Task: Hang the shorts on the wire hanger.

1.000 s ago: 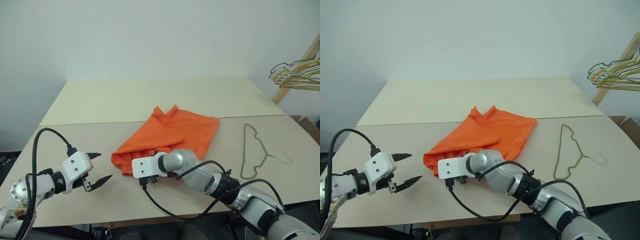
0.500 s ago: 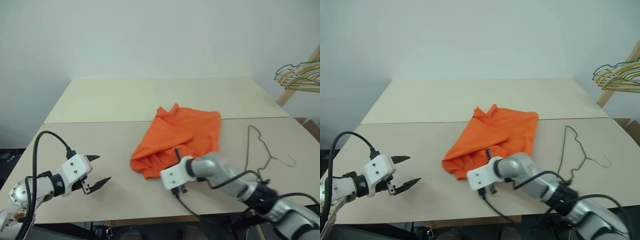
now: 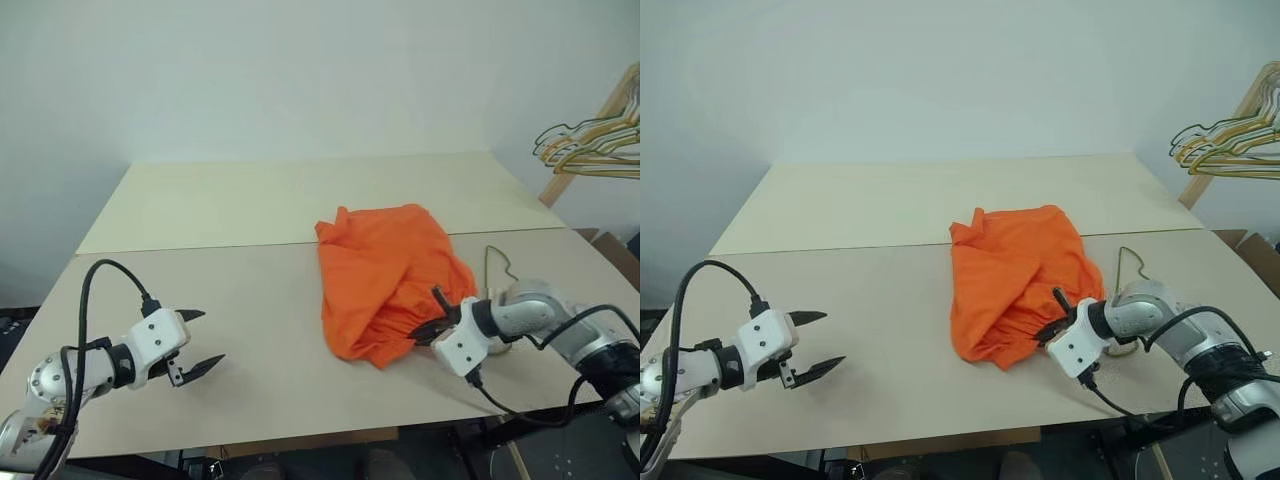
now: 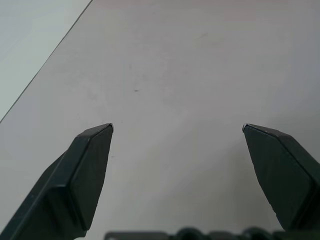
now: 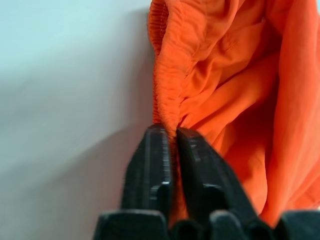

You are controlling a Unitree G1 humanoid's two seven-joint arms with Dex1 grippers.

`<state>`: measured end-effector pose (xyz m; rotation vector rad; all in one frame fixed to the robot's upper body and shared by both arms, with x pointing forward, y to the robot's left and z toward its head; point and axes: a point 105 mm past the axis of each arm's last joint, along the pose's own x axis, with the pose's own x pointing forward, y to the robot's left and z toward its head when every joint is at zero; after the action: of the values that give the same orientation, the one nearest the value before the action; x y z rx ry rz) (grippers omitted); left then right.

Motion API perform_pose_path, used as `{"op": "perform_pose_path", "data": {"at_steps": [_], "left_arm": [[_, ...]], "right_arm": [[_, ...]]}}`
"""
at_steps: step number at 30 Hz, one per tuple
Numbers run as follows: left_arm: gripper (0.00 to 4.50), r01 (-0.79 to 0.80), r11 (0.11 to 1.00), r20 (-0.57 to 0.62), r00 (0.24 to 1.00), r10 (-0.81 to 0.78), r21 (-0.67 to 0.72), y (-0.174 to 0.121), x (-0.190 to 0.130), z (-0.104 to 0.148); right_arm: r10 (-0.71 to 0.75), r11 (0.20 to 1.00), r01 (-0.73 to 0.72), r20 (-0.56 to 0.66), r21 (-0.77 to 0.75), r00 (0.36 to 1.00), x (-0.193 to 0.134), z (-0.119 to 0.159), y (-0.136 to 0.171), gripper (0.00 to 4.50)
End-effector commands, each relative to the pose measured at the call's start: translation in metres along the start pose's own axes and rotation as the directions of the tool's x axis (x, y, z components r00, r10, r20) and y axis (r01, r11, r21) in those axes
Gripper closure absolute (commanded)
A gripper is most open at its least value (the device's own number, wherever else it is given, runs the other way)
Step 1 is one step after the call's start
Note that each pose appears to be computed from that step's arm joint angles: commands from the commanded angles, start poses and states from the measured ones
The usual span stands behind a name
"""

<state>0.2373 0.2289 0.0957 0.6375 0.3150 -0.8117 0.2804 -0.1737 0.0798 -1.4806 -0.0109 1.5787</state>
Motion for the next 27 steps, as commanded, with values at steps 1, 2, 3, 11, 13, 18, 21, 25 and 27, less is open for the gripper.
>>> {"op": "perform_pose_path", "data": {"at_steps": [1, 2, 3, 11, 13, 18, 21, 25, 27], "left_arm": [[0.00, -0.004, 0.999, 0.010, 1.000, 0.003, 0.041, 0.002, -0.002, 0.005], [0.00, -0.002, 0.999, 0.009, 1.000, 0.002, 0.038, 0.001, -0.002, 0.004], [0.00, -0.001, 0.999, 0.007, 1.000, 0.000, 0.037, -0.001, -0.003, 0.004], [0.00, 0.005, 0.999, -0.008, 1.000, -0.005, 0.037, -0.007, -0.004, -0.001], [0.00, 0.005, 0.999, -0.010, 1.000, -0.005, 0.036, -0.008, -0.004, -0.001], [0.00, 0.007, 0.999, -0.010, 1.000, -0.007, 0.036, -0.009, -0.003, -0.002], [0.00, 0.020, 0.999, -0.001, 1.000, -0.020, 0.045, -0.008, 0.001, 0.001], [0.00, 0.033, 0.997, 0.007, 0.999, -0.034, 0.063, -0.004, 0.008, 0.003], [0.00, 0.038, 0.997, 0.007, 0.999, -0.038, 0.073, -0.002, 0.010, 0.004]], "right_arm": [[0.002, 0.999, -0.001, -0.025, 0.037, 1.000, -0.022, -0.005, -0.006, 2.66], [0.003, 0.998, -0.002, -0.011, 0.070, 1.000, -0.026, -0.004, -0.005, 2.31], [0.003, 0.995, -0.004, 0.009, 0.104, 1.000, -0.030, -0.001, -0.005, 2.05], [-0.142, 0.811, 0.081, 0.062, 0.579, 0.988, -0.047, 0.026, -0.032, 0.02], [-0.186, 0.720, 0.132, 0.006, 0.682, 0.983, -0.039, 0.031, -0.039, 0.02], [-0.205, 0.516, 0.207, -0.115, 0.831, 0.972, -0.012, 0.052, -0.038, 0.02], [-0.168, 0.456, 0.168, -0.101, 0.874, 0.981, 0.002, 0.072, -0.031, 0.02], [-0.133, 0.436, 0.149, -0.101, 0.888, 0.986, 0.016, 0.084, -0.024, 0.02], [-0.119, 0.425, 0.185, -0.149, 0.886, 0.982, 0.023, 0.078, -0.022, 0.02]]}}
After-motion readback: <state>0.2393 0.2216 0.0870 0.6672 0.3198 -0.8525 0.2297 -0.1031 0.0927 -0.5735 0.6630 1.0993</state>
